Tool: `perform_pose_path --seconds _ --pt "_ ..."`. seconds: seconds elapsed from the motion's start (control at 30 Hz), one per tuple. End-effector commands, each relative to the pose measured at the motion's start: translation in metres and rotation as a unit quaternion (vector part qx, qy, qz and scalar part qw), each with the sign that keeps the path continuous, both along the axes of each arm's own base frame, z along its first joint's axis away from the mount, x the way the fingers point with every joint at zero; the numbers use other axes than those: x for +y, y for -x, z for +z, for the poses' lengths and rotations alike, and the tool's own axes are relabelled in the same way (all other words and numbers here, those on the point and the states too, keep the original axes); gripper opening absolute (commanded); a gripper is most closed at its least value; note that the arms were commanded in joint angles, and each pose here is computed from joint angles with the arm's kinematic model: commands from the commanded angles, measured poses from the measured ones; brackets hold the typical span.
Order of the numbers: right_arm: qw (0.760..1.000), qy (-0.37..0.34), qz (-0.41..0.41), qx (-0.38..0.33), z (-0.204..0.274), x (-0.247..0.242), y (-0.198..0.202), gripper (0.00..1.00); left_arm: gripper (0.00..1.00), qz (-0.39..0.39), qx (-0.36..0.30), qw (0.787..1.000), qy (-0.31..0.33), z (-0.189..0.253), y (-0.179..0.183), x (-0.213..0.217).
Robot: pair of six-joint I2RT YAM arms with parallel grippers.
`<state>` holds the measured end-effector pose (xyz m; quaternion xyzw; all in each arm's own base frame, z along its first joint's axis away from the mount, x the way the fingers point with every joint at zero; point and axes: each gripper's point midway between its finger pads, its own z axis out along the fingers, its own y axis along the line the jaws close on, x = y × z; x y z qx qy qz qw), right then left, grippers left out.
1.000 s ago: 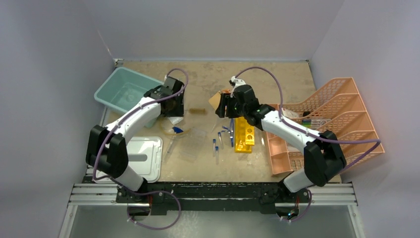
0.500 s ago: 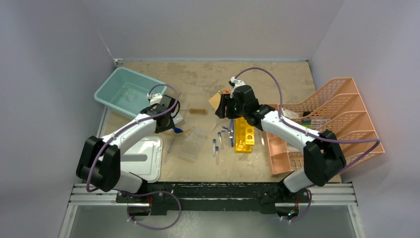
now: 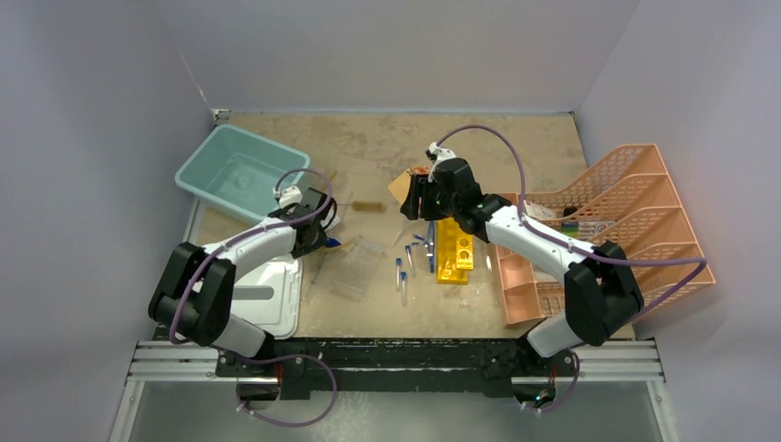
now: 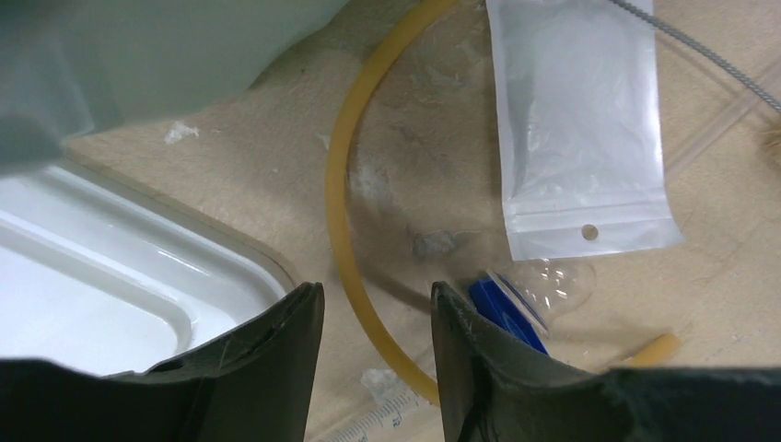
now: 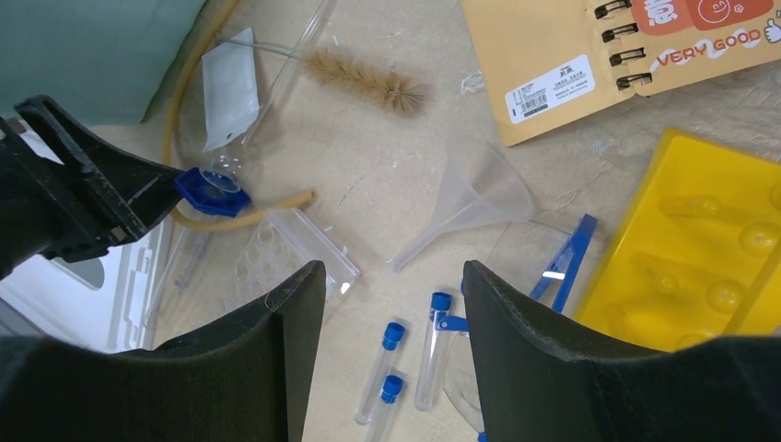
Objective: Organize the chemistry lab equipment
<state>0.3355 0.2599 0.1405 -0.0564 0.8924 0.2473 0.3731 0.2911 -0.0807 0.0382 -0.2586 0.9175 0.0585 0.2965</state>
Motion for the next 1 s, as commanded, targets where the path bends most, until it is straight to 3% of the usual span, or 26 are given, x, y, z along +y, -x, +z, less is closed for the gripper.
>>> perform_pose_path --seconds 0.0,0.13,0.37,0.7,0.97 --pt "1.0 -0.011 -0.005 -0.023 0.016 0.0 -0.007 0.59 0.45 0.008 -0.014 1.0 0.013 -0.01 -0.009 -0.007" --pt "1.0 -0.009 -0.005 -0.025 0.017 -0.001 -0.006 0.59 0.34 0.009 -0.026 1.0 0.003 -0.006 -0.016 -0.006" --pt "0.999 -0.01 -0.005 -0.031 0.02 -0.002 -0.005 0.6 0.0 0.0 -0.05 0.999 0.016 0.022 -0.03 -0.013" --pt "0.999 -0.014 -0.005 -0.034 0.023 -0.001 -0.005 0.6 0.0 0.001 -0.113 0.993 0.012 0.106 -0.038 -0.006" --pt "0.999 -0.02 -0.007 -0.036 0.027 0.0 -0.005 0.6 0.0 -0.13 -0.209 0.966 0.083 0.206 -0.06 -0.05"
